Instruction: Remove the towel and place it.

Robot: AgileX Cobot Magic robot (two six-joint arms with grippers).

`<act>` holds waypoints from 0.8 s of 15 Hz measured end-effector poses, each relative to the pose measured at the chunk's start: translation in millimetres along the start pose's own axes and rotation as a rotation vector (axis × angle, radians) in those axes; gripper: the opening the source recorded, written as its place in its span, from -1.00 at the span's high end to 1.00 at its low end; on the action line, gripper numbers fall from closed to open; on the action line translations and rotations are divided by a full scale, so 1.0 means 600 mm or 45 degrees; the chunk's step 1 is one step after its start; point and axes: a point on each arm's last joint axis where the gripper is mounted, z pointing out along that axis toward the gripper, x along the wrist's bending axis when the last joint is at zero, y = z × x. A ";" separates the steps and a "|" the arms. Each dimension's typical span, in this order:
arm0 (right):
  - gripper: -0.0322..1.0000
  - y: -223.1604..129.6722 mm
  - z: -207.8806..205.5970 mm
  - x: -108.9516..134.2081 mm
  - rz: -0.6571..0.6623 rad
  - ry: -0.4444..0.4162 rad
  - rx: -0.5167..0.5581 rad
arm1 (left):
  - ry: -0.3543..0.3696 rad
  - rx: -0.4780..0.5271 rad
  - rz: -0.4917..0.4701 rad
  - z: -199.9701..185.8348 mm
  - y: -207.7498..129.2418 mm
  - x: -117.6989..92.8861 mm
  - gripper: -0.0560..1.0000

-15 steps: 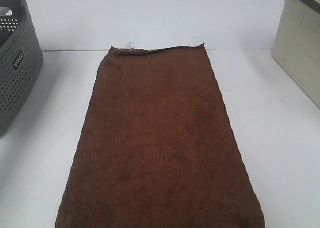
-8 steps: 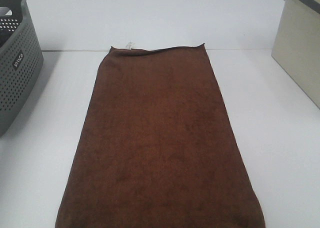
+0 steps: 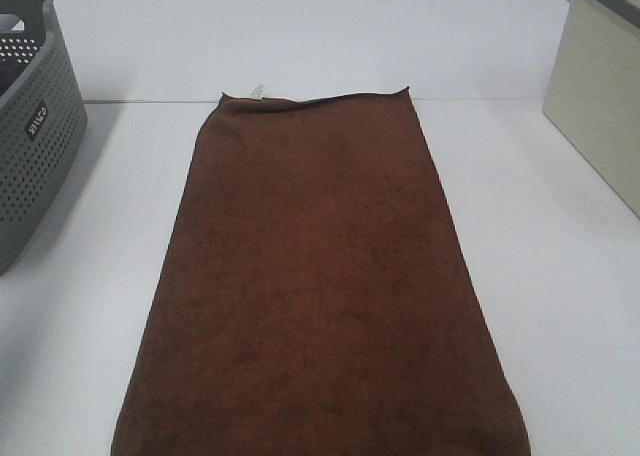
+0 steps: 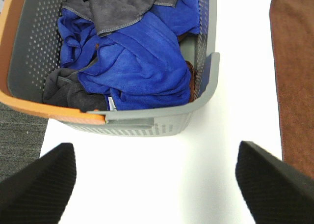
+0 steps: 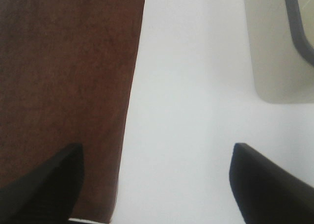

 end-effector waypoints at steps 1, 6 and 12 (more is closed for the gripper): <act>-0.58 -0.053 -0.009 0.005 0.000 0.002 -0.036 | 0.002 -0.043 0.001 -0.024 -0.026 -0.001 -0.64; -0.58 -0.268 -0.010 0.017 -0.036 -0.012 -0.257 | 0.078 -0.200 0.050 -0.077 -0.189 -0.002 -0.64; -0.58 -0.363 -0.006 0.019 -0.121 -0.056 -0.529 | -0.004 -0.422 0.059 -0.096 -0.335 -0.021 -0.64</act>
